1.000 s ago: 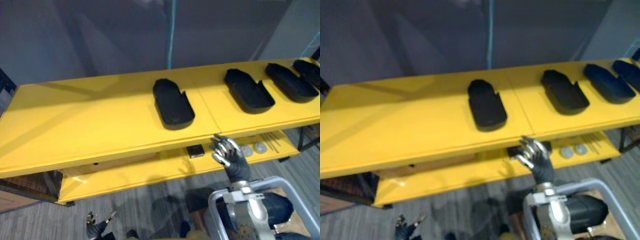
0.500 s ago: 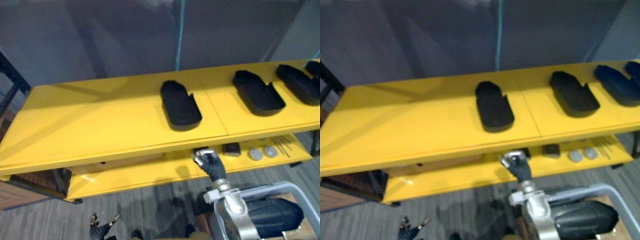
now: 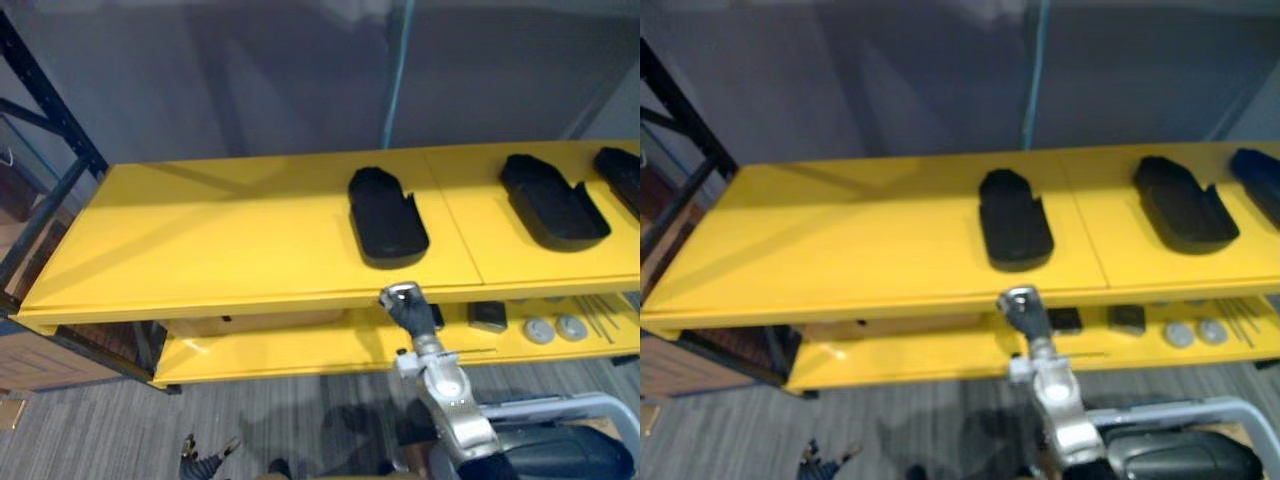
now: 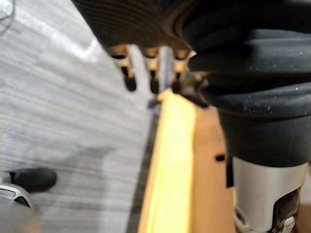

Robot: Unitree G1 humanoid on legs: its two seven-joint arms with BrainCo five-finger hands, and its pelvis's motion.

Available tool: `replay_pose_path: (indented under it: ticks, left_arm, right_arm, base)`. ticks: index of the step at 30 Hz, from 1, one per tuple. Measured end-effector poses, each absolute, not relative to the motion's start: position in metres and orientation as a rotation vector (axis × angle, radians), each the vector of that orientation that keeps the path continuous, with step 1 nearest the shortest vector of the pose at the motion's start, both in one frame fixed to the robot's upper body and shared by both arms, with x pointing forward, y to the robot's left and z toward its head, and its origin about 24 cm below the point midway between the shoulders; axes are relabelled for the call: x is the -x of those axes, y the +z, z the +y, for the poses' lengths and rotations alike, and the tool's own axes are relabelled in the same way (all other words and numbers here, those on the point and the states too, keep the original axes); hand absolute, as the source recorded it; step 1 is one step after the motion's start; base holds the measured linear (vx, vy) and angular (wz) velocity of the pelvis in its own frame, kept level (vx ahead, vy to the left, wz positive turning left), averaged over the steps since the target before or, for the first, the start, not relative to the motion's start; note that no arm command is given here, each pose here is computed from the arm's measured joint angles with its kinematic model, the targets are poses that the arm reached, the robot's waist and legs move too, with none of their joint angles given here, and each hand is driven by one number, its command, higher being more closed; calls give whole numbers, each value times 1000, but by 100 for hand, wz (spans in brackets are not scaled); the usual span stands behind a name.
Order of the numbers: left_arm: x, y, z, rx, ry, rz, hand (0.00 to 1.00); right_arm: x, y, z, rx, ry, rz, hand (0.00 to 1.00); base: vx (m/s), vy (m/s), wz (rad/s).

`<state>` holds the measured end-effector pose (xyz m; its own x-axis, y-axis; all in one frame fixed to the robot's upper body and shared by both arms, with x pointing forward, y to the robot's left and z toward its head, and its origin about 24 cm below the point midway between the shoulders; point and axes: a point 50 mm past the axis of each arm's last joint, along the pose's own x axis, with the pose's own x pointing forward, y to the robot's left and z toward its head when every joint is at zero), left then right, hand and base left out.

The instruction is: Walk over and take plastic housings, then place them on the shelf

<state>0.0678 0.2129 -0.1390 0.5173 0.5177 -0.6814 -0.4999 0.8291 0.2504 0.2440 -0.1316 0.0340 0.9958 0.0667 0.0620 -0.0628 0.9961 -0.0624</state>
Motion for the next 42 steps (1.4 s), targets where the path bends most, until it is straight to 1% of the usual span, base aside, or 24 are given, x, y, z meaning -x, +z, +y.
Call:
replay_pose_path:
  ticks: [10,20,28,42]
  left_arm:
    - [-66,-140,212,-21,607,839,0]
    - [-65,-141,210,-15,605,844,0]
    - [-65,-143,201,12,598,859,0]
    - [-66,-143,201,12,599,863,0]
  right_arm:
    - [-256,27,-144,87,-55,-13,100]
    - [-278,30,-137,82,-83,-14,100]
    - [-301,48,-135,92,-99,-56,100]
    - [-319,41,-135,170,-156,54,100]
  base:
    - [3,3,2]
    - [12,2,6]
    - [8,4,8]
    - [0,0,0]
